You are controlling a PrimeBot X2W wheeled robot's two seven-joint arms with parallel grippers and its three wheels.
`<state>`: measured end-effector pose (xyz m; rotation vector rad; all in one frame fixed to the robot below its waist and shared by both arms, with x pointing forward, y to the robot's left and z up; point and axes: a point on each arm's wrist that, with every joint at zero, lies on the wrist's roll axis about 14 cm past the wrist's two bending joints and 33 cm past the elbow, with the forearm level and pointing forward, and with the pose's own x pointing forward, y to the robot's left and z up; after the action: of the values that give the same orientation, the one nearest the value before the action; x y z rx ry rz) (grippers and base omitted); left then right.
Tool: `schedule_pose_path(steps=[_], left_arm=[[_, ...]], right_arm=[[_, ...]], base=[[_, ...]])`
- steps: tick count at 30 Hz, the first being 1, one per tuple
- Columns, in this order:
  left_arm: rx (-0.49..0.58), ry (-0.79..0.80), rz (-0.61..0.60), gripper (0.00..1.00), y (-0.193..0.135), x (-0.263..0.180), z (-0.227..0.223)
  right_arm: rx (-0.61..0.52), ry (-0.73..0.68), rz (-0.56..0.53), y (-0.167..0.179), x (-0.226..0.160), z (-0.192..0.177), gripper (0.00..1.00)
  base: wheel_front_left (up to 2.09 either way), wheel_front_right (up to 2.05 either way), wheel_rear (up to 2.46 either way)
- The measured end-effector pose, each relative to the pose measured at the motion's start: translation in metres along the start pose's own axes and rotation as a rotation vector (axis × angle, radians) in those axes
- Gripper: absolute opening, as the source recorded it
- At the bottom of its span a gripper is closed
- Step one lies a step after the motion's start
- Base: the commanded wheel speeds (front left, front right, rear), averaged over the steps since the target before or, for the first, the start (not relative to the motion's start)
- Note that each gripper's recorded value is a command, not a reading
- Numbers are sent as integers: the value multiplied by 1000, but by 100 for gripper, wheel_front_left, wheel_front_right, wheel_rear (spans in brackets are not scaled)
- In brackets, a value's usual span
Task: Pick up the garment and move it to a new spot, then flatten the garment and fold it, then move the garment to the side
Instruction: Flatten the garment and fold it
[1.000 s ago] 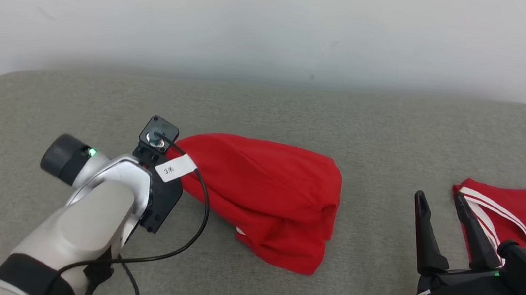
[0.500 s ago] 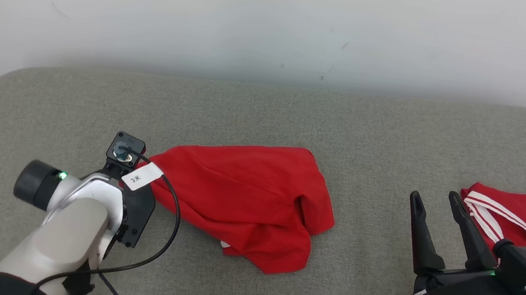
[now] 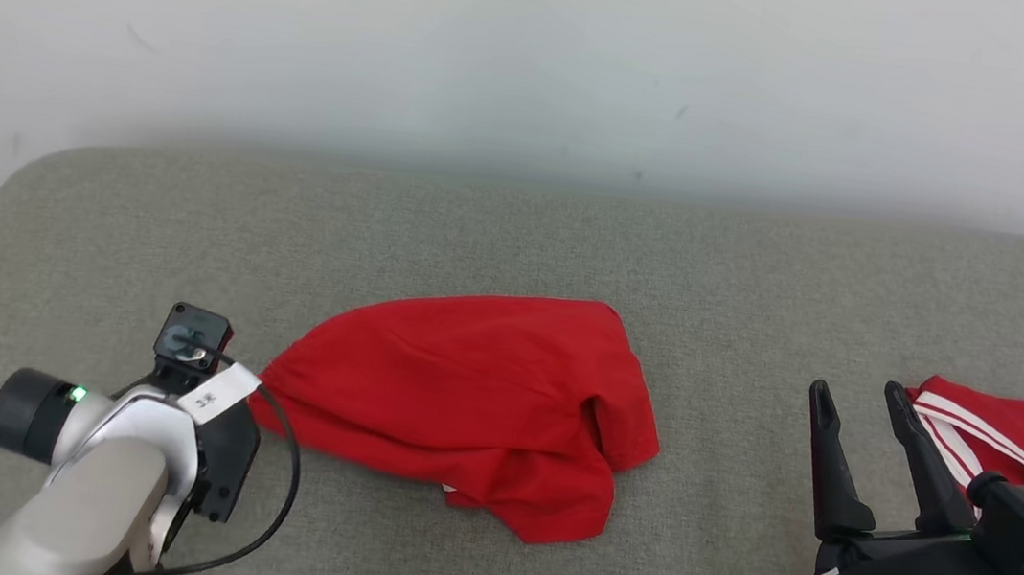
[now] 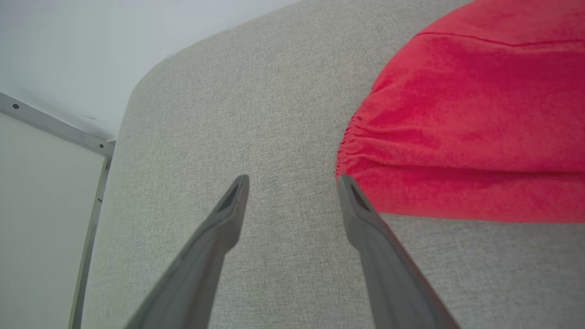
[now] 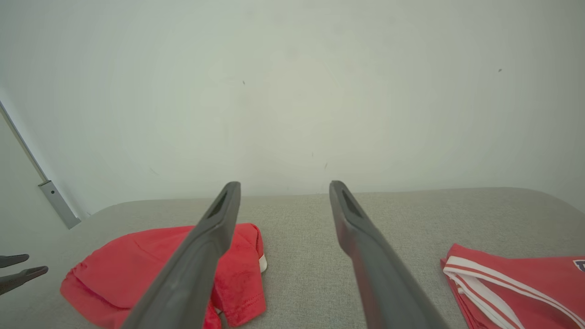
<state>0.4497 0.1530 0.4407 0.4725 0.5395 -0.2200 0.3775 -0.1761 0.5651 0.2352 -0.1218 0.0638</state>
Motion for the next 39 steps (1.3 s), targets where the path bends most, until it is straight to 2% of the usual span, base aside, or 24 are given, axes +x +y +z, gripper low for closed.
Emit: schedule_pose_path(steps=[5,12,16,19,27,39], left_arm=[[-112,-83,-2,100,0,-12,-2],[-401,-443,-24,100,-2,-43,56],[-523,-588,-8,100,1,-67,61],[-601,-621,-37,100,-8,-84,57],[-643,-599,-72,100,-29,-107,28],[-613,-626,-59,100,-26,-125,17]], right_arm=[[1,-7,13,5,-1,3,100],[-2,-16,8,4,-9,5,100],[0,-28,6,5,-12,9,100],[5,-33,-11,2,-18,10,100],[24,-7,-71,-12,-35,0,100],[44,9,-193,-41,-49,-11,100]], base=[[0,0,0],[0,0,0],[0,0,0],[0,0,0],[0,0,0],[0,0,0]])
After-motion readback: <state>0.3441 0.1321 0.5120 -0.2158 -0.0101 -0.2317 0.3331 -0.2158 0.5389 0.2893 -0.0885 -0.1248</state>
